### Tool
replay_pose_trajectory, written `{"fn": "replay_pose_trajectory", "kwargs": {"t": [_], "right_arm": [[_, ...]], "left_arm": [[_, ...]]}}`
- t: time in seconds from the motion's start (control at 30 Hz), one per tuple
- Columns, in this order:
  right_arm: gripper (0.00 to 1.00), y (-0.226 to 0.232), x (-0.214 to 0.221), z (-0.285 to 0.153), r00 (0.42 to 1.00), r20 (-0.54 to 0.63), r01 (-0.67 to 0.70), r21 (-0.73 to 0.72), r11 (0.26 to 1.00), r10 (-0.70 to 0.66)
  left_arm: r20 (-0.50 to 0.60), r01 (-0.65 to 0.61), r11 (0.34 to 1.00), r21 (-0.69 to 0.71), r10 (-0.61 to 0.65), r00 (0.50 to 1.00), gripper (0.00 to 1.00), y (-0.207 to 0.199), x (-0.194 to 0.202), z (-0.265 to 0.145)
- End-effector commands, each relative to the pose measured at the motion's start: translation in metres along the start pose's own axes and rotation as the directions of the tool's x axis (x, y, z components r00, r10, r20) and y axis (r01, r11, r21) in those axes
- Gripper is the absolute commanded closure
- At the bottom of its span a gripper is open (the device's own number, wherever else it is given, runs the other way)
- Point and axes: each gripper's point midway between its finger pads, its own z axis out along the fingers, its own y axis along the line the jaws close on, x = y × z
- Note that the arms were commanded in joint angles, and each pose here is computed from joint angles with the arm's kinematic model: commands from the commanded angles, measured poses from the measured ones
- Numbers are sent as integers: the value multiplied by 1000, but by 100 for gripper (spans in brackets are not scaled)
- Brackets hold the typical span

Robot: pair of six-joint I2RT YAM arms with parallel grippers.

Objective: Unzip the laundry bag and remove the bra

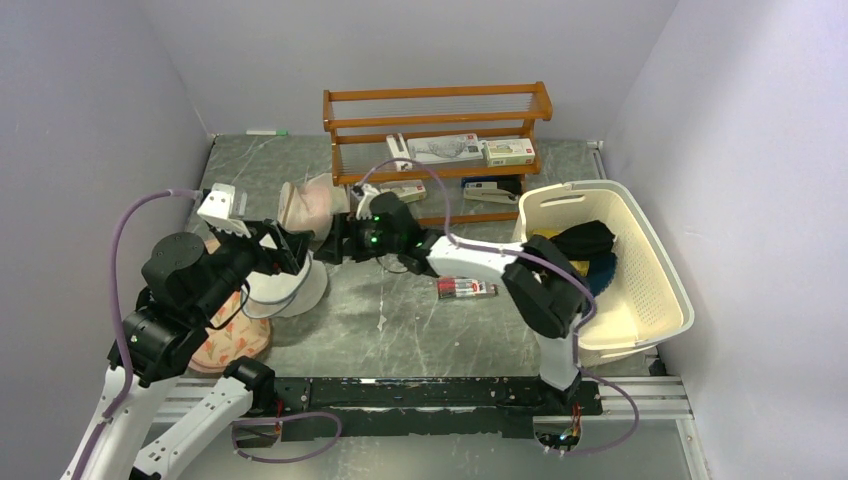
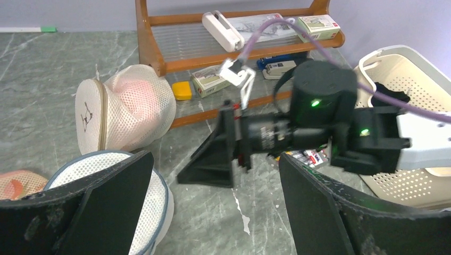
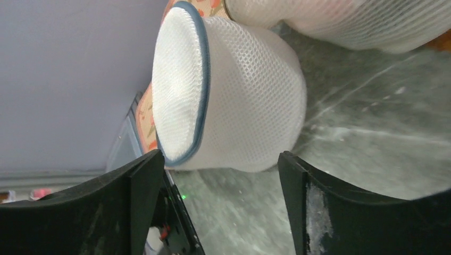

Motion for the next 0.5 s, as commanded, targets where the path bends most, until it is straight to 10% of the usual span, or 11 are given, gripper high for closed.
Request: {"fn": "replay_pose_trajectory", "kwargs": {"t": [0.0, 0.47], "right_arm": [[16, -5, -17, -44, 984, -11, 177, -35, 984, -178], [0, -113, -39, -241, 885, -98, 414, 611, 675, -455]], "left_arm": [[-13, 9, 999, -31, -9, 1000, 0, 6, 7, 2], [-139, 77, 994, -80, -87, 986, 1, 16, 64, 46]]}}
